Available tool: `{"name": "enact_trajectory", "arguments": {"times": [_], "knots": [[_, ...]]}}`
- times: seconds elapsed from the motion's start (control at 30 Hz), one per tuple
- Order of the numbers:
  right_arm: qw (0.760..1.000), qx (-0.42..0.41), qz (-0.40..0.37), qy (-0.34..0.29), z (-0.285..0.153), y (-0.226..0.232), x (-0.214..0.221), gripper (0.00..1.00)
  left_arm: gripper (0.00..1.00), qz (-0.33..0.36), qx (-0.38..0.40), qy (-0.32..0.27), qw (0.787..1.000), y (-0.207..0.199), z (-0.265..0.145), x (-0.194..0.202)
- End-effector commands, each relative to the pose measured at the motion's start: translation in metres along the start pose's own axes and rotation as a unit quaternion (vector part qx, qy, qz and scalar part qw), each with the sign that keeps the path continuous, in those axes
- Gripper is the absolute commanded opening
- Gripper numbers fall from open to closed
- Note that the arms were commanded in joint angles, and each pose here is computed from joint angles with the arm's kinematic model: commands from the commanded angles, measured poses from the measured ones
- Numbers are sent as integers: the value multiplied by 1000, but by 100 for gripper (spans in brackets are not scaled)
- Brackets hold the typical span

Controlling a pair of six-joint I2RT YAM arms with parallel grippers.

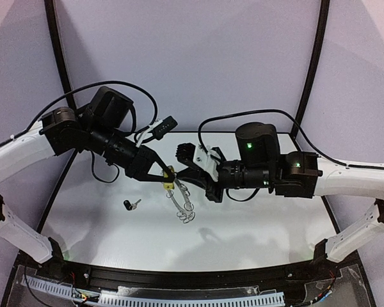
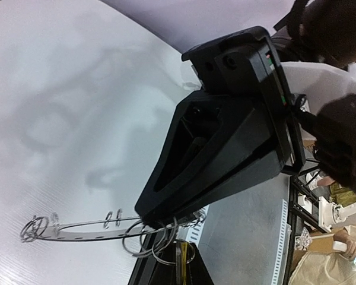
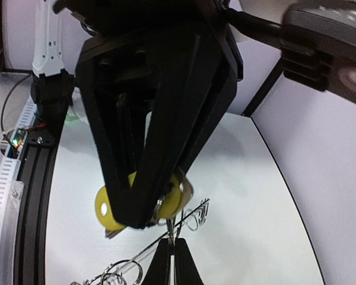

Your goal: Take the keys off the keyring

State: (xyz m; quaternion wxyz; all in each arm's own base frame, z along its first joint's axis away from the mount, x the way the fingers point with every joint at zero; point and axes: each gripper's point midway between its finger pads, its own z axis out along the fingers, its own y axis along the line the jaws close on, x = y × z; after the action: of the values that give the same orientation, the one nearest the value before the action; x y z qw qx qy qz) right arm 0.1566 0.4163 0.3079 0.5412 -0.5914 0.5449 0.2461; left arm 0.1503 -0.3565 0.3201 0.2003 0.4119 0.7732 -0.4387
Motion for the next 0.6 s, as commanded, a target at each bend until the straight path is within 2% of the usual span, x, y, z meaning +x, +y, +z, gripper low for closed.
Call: {"name": "enact_trajectory", "arguments": {"times": [0.0, 0.13, 0.3, 0.43, 0.57], "knots": [[998, -17, -20, 54, 14, 11, 20, 0, 1, 1, 16, 4, 1000, -5, 5, -9], [997, -22, -19, 66, 27, 15, 29, 0, 1, 4, 22, 3, 1000, -8, 6, -15], [999, -29, 1, 41, 34, 21, 27, 0, 1, 8, 43, -4, 999, -18, 4, -26], [1000, -15, 6, 7, 21, 19, 20, 0, 1, -3, 38, 2, 999, -17, 3, -22], [1000, 13, -4, 4, 9, 9, 17, 0, 5, -34, 13, 9, 999, -10, -1, -15]]}}
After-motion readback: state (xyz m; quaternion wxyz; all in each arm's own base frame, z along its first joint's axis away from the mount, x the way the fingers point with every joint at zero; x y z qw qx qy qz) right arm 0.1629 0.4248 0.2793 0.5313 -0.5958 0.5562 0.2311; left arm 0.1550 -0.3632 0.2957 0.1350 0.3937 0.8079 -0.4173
